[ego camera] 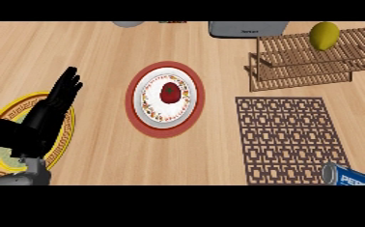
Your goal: Pick the lemon from the placemat and place it in the tiered shelf
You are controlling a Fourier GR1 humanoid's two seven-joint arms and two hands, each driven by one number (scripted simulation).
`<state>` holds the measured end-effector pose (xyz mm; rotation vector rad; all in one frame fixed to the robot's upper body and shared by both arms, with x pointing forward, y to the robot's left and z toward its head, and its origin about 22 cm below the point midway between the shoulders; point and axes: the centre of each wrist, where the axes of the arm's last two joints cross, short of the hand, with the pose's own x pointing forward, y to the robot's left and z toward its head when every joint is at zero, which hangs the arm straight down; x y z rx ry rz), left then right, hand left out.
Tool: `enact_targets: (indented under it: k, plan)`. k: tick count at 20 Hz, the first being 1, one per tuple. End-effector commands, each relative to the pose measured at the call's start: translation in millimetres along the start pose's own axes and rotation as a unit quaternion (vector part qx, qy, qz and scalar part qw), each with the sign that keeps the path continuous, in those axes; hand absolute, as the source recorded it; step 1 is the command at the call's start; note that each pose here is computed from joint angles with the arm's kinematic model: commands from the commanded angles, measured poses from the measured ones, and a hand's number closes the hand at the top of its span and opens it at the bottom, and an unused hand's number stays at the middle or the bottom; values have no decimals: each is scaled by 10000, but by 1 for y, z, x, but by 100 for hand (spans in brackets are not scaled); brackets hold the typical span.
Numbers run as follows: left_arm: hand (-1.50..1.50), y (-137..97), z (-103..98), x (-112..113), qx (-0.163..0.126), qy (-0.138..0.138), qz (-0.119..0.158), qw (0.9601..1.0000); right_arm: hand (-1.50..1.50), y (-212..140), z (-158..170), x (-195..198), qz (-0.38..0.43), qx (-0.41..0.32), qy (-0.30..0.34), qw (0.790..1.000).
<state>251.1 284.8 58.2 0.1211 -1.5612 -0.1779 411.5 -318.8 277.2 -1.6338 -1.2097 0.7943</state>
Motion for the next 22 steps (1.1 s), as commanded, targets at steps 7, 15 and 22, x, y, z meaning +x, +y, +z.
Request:
enact_targets:
  k: [7,15,22]
  plan:
    - [0,7,-6,4,86,57,-47,9999,-150,-105,-7,-7,-2314,-918,726,9658]
    - [0,9,11,-9,196,124,-33,9997,-150,-166,6,-121,-4178,-814,1852,8857]
    - [0,2,5,0,132,-23,21,9999,-150,-180,54,-225,-4690,-757,1958,8579]
